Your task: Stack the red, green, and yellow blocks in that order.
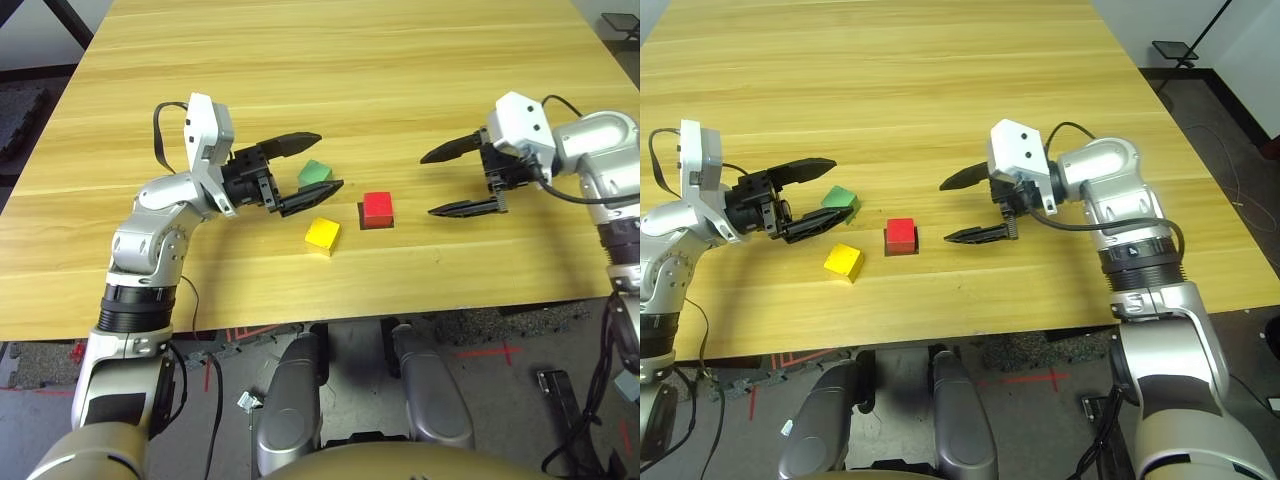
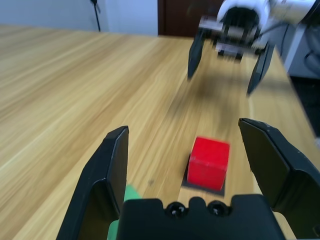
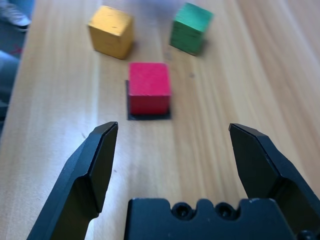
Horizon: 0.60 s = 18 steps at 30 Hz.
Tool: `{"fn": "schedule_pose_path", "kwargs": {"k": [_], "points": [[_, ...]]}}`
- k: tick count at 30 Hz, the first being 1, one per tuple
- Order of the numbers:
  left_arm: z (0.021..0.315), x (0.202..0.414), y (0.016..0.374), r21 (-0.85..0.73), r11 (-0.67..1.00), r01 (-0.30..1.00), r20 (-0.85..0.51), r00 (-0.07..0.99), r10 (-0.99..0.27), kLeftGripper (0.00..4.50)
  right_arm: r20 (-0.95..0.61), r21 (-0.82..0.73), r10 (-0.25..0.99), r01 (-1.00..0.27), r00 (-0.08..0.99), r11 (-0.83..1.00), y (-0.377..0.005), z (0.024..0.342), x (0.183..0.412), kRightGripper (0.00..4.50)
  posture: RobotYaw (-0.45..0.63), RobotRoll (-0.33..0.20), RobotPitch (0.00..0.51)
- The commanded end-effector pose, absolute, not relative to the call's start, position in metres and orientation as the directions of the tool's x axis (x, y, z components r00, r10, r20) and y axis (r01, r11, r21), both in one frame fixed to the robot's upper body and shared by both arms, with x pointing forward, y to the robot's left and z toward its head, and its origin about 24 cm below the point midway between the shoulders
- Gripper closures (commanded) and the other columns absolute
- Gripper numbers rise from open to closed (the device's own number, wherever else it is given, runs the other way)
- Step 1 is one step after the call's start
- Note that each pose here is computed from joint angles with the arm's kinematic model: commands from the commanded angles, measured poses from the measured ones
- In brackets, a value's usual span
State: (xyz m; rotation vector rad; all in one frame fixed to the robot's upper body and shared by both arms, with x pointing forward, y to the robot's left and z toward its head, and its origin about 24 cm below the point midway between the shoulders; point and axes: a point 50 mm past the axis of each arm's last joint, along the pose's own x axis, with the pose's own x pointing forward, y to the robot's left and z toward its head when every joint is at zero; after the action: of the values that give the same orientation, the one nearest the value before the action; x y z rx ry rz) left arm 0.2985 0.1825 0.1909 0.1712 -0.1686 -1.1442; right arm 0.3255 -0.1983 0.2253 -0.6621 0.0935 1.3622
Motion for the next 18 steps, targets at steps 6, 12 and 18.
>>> {"fn": "schedule_pose_path", "kwargs": {"k": [6,12,18], "points": [[0.189,0.303,0.184,0.269,0.514,0.814,-0.023,0.539,-0.842,0.00,-0.341,-0.398,0.866,-0.891,0.366,0.220,-0.212,0.235,0.317,0.02,0.29,0.031,0.242],[0.196,0.284,0.172,0.237,0.674,0.700,-0.070,0.704,-0.707,0.00,-0.336,-0.376,0.852,-0.886,0.402,0.270,-0.218,0.229,0.307,0.02,0.29,0.040,0.241],[0.188,0.276,0.172,0.140,0.836,0.531,-0.187,0.843,-0.504,0.00,-0.330,-0.373,0.847,-0.882,0.417,0.289,-0.223,0.227,0.302,0.02,0.31,0.051,0.239]]}}
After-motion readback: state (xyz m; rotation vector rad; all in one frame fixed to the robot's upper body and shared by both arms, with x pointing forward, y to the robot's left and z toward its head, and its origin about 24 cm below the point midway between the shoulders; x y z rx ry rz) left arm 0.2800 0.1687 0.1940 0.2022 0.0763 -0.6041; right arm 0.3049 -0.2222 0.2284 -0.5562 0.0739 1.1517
